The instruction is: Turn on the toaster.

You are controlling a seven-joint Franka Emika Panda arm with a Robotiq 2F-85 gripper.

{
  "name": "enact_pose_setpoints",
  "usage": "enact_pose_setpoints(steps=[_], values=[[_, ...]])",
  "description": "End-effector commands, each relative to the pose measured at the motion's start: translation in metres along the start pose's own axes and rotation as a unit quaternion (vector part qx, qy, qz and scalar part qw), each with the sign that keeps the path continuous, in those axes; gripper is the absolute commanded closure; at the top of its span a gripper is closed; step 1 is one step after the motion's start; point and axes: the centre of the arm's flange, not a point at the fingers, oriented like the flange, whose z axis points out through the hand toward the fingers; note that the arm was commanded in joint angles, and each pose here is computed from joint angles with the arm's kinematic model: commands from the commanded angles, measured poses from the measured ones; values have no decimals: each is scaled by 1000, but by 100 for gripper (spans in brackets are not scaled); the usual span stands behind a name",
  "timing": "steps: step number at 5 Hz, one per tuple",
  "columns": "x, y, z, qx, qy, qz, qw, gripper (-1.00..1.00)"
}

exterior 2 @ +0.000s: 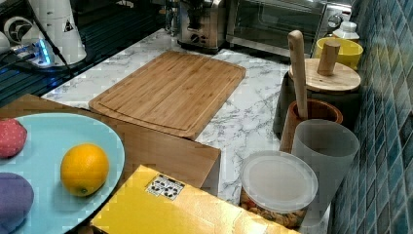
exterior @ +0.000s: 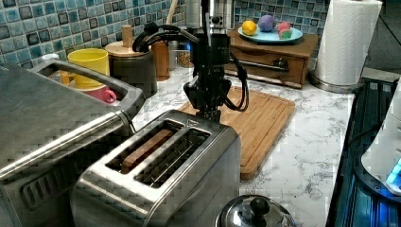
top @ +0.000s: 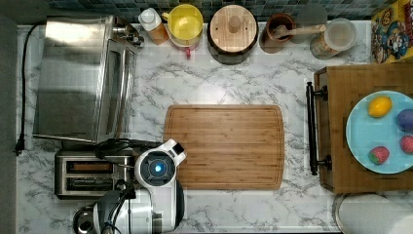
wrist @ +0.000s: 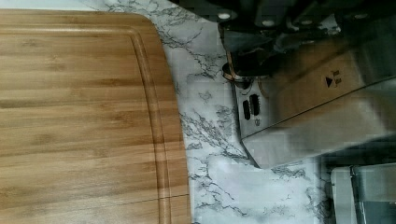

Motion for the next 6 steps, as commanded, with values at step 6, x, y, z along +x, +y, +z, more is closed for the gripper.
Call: enact_pose_setpoints(steps=[6], values=[[-109, 103, 150, -134, -156, -150, 967, 100]])
